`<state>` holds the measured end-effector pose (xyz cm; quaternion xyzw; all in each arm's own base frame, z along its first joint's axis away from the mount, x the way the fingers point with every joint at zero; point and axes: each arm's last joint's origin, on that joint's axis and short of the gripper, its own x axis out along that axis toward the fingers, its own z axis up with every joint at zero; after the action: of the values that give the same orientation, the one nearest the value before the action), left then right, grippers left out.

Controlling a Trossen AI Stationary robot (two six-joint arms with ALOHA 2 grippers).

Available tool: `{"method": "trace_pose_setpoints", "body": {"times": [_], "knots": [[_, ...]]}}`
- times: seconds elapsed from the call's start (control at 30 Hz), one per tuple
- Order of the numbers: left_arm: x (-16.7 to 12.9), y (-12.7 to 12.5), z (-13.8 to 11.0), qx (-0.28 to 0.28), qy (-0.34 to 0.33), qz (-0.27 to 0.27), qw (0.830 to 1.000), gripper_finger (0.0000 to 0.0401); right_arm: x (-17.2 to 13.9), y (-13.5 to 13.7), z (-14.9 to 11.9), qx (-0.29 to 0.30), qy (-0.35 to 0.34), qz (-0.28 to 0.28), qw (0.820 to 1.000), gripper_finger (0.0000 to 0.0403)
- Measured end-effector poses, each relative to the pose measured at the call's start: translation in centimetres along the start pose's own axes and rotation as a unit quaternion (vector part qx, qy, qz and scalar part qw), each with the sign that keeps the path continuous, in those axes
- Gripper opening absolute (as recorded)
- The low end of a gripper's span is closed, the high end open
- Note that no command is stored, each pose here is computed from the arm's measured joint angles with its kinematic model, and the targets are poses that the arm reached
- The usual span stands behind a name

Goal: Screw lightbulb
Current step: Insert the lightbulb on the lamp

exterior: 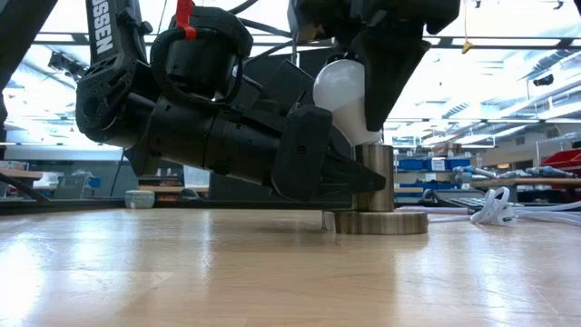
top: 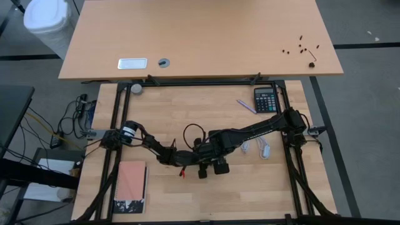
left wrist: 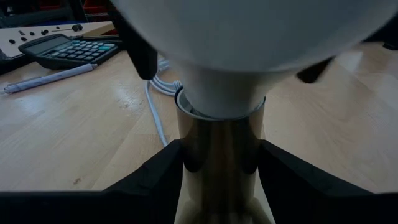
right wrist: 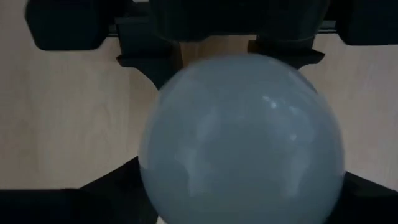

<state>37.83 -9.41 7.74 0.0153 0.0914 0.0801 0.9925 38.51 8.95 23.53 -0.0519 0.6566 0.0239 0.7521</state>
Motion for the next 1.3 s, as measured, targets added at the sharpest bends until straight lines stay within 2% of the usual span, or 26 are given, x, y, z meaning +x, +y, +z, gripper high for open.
{"method": "trace_pose_setpoints", "body": {"times": [0.2,0.33,0.8,1.1,1.3], "knots": [[0.0,0.0,0.0,-0.006,0.0,0.0,1.0,0.0198,0.0,0.0,0.2,0.029,-0.008,0.005,1.0,0.0341],[0.0,0.0,0.0,-0.009,0.0,0.0,1.0,0.0198,0.0,0.0,0.2,0.035,-0.008,0.005,0.999,0.0358],[0.0,0.0,0.0,-0.007,0.0,0.0,1.0,0.0198,-1.3,0.0,0.6,0.048,-0.021,-0.001,0.999,0.0332],[0.0,0.0,0.0,-0.007,0.0,0.0,1.0,0.0198,-0.6,0.2,1.4,0.045,-0.01,-0.006,0.999,0.033],[0.0,0.0,0.0,-0.007,0.0,0.0,1.0,0.0198,0.1,0.4,2.6,0.023,0.053,-0.019,0.998,0.033]]}}
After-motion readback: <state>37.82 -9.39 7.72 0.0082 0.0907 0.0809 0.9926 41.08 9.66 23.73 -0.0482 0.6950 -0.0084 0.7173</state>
